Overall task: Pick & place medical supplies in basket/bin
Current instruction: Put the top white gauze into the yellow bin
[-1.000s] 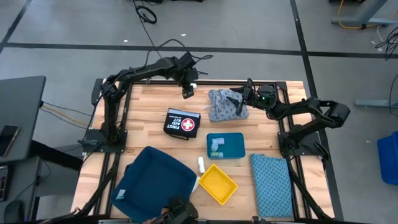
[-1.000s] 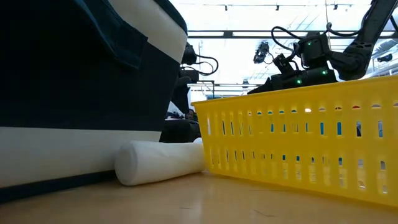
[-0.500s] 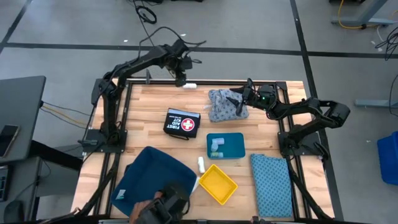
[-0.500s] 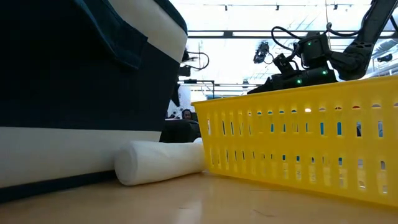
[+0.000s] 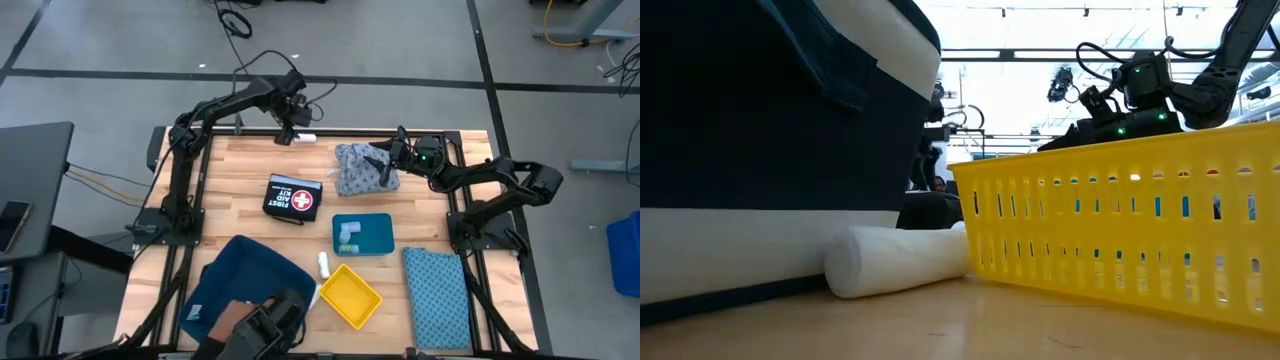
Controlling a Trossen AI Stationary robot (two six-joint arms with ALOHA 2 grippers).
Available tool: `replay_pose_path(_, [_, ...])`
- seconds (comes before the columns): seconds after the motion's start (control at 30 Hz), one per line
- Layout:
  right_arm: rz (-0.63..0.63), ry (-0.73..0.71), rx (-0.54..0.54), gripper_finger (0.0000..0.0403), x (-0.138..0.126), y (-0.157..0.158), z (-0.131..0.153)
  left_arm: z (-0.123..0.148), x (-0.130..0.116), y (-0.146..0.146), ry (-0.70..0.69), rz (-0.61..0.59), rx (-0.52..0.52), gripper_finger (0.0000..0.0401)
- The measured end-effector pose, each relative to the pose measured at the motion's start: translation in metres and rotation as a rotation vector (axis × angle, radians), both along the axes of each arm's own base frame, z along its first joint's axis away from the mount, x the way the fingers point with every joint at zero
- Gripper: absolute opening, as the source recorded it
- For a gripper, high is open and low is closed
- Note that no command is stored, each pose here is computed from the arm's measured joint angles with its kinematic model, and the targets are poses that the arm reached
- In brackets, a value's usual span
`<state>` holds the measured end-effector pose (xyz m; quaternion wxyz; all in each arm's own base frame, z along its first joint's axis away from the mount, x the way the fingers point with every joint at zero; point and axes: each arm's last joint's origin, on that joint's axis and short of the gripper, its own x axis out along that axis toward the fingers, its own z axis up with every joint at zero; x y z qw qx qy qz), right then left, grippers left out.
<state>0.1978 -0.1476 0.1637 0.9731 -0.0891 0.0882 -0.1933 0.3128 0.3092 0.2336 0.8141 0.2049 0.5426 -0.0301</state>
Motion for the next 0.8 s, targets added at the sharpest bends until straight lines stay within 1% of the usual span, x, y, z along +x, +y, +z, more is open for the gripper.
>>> replay_pose_path(0.1, [-0.001,-0.002,0.005,0.0233,0.0,0.0,0.0,-0.011,0.002,0.001,-0.012,0.002,-0.072,0.0203])
replay_pose_path(0.17, [-0.001,-0.002,0.004,0.0233,0.0,0.0,0.0,-0.011,0.0,0.003,-0.023,0.029,-0.097,0.0203])
replay_pose_path(0.47, [-0.001,-0.003,0.005,0.0233,0.0,0.0,0.0,-0.013,-0.005,0.001,0.005,0.09,-0.15,0.0203])
replay_pose_path(0.6, [-0.001,-0.004,0.005,0.0233,0.0,0.0,0.0,-0.012,-0.006,0.002,0.025,0.123,-0.141,0.0197])
replay_pose_path(0.7, [-0.001,-0.004,0.005,0.0233,0.0,0.0,0.0,-0.013,-0.008,0.001,0.042,0.125,-0.138,0.0185])
replay_pose_path(0.8, [0.001,-0.005,0.006,0.0233,0.0,0.0,0.0,-0.012,-0.009,0.002,0.077,0.109,-0.086,0.0168])
